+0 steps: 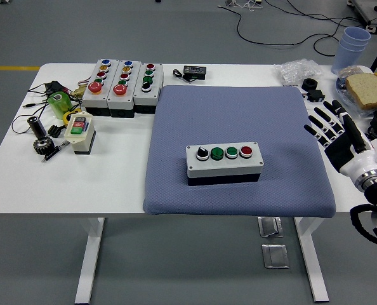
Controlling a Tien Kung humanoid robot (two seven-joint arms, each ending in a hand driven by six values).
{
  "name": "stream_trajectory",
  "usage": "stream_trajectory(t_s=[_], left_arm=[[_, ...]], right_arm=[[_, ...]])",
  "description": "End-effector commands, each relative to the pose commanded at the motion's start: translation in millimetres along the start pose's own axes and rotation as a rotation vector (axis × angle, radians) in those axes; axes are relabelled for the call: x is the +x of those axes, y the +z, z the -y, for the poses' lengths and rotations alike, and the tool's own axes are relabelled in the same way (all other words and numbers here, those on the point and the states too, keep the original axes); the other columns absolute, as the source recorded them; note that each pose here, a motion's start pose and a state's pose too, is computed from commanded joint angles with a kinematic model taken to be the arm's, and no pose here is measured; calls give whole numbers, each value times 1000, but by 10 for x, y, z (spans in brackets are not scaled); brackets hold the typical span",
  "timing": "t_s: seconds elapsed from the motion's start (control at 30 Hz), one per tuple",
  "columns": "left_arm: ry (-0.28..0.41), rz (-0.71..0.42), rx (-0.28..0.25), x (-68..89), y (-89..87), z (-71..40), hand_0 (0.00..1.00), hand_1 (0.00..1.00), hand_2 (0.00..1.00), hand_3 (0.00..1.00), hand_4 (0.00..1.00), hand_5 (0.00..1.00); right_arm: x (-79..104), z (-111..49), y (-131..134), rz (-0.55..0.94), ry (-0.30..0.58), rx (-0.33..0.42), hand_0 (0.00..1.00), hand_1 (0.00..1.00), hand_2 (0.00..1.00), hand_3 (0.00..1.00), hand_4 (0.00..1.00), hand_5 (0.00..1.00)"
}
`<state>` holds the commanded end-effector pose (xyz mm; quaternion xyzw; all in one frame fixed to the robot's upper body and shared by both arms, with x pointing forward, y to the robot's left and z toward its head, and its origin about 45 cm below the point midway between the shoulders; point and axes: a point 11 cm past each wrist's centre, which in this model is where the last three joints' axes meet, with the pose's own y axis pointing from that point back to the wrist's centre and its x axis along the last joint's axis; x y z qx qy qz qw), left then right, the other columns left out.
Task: Pick up the button,place it on the desk,press the button,press the button
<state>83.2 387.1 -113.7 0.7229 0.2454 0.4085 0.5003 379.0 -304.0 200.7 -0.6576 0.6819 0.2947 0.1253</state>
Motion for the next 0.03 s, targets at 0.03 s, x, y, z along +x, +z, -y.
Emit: stream_trajectory(t_s=[0.03], left_arm=[[-1, 3, 1, -6, -5, 1, 643, 606, 602, 567, 314, 860]], right_arm=[[3, -2, 5, 0, 1, -1, 680, 612, 663, 662, 718, 418]])
